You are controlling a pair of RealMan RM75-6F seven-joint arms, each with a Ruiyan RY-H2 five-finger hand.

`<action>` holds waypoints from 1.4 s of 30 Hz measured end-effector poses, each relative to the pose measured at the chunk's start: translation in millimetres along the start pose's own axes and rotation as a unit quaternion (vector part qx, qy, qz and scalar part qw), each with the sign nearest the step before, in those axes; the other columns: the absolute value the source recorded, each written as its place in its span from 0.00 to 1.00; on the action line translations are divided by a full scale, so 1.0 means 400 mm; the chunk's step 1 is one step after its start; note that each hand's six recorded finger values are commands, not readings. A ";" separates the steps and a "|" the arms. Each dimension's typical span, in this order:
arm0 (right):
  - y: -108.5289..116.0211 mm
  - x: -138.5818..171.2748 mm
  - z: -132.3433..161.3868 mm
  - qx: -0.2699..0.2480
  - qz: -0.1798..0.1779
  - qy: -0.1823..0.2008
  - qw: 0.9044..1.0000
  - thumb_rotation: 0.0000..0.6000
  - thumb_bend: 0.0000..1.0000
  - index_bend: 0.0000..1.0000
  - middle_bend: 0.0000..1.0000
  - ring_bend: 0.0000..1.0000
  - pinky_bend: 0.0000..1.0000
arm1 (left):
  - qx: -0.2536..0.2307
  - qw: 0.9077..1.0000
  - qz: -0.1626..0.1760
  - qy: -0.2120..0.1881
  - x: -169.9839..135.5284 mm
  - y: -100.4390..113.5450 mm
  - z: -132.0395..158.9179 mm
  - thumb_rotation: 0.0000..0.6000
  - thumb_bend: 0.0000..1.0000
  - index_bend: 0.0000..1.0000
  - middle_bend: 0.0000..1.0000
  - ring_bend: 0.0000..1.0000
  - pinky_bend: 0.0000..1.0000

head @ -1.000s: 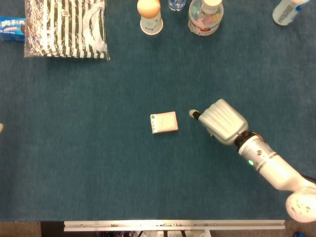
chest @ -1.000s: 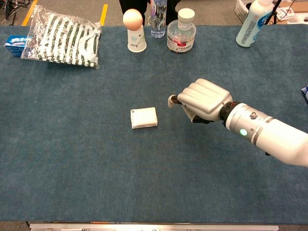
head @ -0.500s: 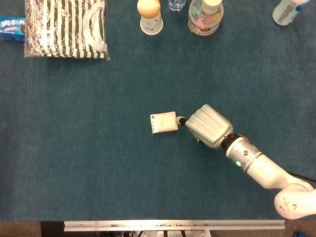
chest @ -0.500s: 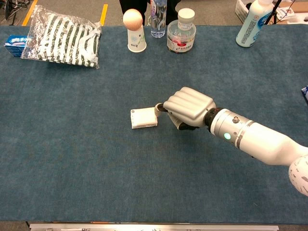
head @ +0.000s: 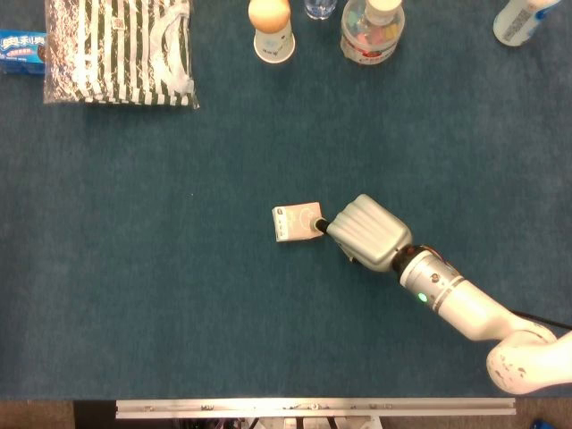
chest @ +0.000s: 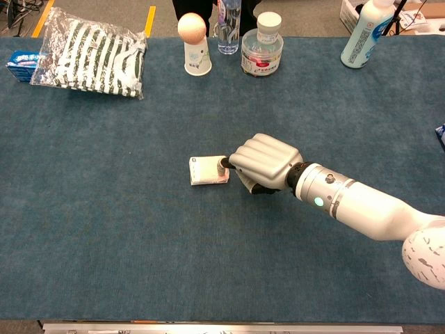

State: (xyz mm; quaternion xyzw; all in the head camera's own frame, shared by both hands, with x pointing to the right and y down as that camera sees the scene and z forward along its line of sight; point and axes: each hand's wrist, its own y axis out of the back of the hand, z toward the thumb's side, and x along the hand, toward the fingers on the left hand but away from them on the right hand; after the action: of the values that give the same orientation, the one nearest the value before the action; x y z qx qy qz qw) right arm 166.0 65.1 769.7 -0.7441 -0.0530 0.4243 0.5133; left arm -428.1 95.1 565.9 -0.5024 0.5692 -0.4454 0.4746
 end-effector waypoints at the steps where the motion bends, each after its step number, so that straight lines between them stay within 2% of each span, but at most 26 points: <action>1: -0.004 -0.001 -0.001 0.000 0.003 -0.001 1.000 1.00 1.00 0.33 1.00 0.93 1.00 | 0.000 1.000 0.000 0.000 0.000 0.000 0.000 1.00 0.00 0.61 0.58 0.39 0.49; 5: -0.001 -0.003 0.003 -0.007 0.000 0.002 1.000 1.00 1.00 0.33 1.00 0.93 1.00 | 0.002 1.000 -0.002 0.000 -0.001 -0.001 0.000 1.00 0.00 0.61 0.58 0.39 0.49; 14: 0.051 0.018 0.004 -0.021 -0.043 0.014 0.999 1.00 1.00 0.34 1.00 0.93 1.00 | 0.005 1.000 -0.005 -0.001 -0.001 -0.007 0.002 1.00 0.01 0.61 0.58 0.39 0.49; 29: -0.021 -0.002 -0.009 -0.008 -0.012 0.007 1.000 1.00 1.00 0.36 1.00 0.93 1.00 | 0.004 1.000 -0.009 -0.002 -0.003 -0.010 0.003 1.00 0.00 0.61 0.58 0.39 0.49; 35: 0.030 0.021 0.002 -0.009 -0.054 0.020 0.998 1.00 1.00 0.36 1.00 0.93 1.00 | 0.007 1.000 -0.016 -0.003 -0.003 -0.021 0.005 1.00 0.00 0.61 0.58 0.39 0.49; 42: 0.141 0.113 -0.008 -0.002 -0.131 0.026 0.991 1.00 1.00 0.37 1.00 0.91 1.00 | 0.008 1.000 -0.012 -0.001 -0.002 -0.018 0.004 1.00 0.01 0.61 0.58 0.39 0.49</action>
State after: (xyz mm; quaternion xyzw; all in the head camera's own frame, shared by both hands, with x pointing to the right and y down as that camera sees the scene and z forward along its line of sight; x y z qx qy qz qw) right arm 176.7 59.7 698.6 -0.7424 -0.1372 0.3340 0.5643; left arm -425.4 95.2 572.9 -0.5055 0.5592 -0.4552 0.4738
